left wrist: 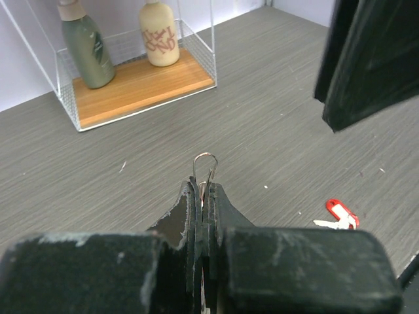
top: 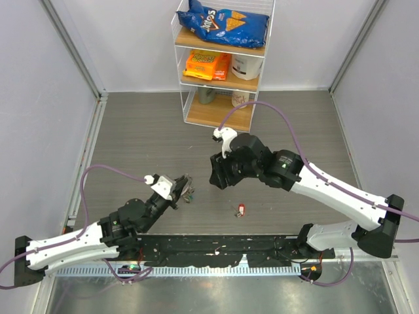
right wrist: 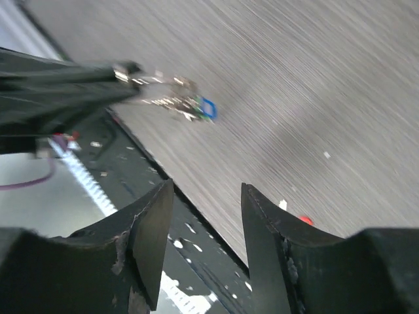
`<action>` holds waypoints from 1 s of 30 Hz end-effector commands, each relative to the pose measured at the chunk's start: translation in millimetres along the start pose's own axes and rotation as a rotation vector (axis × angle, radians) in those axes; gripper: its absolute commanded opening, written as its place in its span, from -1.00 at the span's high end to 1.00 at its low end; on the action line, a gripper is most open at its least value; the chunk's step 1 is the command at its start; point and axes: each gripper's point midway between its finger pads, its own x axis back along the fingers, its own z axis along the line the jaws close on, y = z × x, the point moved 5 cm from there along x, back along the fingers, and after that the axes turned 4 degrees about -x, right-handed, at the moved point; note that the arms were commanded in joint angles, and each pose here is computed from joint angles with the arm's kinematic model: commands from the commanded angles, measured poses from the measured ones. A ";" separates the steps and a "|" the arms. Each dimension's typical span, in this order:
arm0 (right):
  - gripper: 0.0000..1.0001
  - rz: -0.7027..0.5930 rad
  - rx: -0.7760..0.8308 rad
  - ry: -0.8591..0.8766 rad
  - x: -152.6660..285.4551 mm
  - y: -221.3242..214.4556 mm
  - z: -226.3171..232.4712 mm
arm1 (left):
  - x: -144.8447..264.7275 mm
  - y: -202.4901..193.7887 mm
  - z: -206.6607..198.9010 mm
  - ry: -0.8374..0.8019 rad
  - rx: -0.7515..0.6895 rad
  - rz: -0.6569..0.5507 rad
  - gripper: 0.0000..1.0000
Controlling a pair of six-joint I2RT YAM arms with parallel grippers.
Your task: Put the keys on the keyring
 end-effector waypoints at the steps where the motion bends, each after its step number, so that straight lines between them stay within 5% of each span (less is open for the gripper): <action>1: -0.04 -0.087 0.088 0.308 29.8 38.1 45.2 | 1.4 38.4 -4.7 -0.065 0.077 -0.130 1.00; 9: -0.04 -0.118 0.081 0.474 34.1 58.1 72.0 | 7.9 48.4 -15.7 -0.176 0.104 -0.184 1.00; 30: 0.19 -0.093 0.043 0.457 7.2 68.4 76.6 | 12.4 52.4 -15.3 -0.189 0.145 -0.204 1.00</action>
